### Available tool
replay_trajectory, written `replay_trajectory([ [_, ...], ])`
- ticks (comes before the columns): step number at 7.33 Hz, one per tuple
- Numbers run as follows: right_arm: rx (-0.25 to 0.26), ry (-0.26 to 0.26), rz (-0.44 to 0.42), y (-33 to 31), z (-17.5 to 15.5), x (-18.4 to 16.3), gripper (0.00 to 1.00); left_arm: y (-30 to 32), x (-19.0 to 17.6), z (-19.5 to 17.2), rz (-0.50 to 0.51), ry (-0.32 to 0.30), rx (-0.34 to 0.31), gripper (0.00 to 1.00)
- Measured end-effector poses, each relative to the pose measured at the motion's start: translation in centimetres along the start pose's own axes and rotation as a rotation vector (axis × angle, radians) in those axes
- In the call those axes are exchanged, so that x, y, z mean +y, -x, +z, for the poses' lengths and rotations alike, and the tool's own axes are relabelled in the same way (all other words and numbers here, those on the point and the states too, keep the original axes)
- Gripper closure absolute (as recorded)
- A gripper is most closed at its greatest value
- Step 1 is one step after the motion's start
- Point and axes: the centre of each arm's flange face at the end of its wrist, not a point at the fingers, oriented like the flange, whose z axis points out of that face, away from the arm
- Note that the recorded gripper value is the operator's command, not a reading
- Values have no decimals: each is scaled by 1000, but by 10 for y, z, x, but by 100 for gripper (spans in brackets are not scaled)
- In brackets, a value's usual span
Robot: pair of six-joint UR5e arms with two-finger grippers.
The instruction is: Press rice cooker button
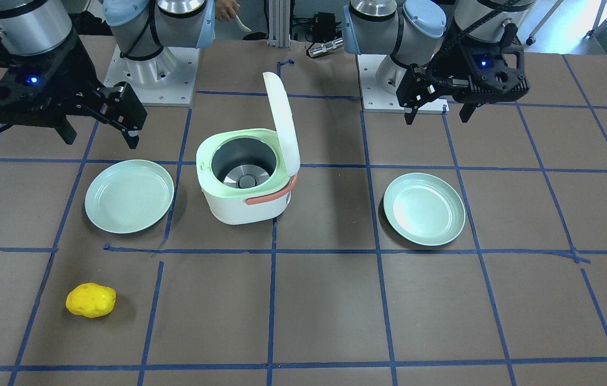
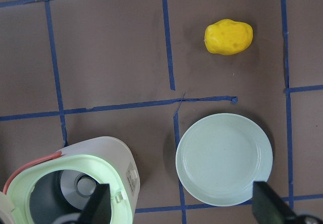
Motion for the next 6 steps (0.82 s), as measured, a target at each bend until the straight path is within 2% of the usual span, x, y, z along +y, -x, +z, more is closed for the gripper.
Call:
replay_trajectory([
  [4, 8, -18, -18, -9, -5, -3, 0, 0, 0, 0, 1, 0, 0, 0],
  [6, 34, -24, -20, -11, -7, -1, 0, 0, 0, 0, 1, 0, 0, 0],
])
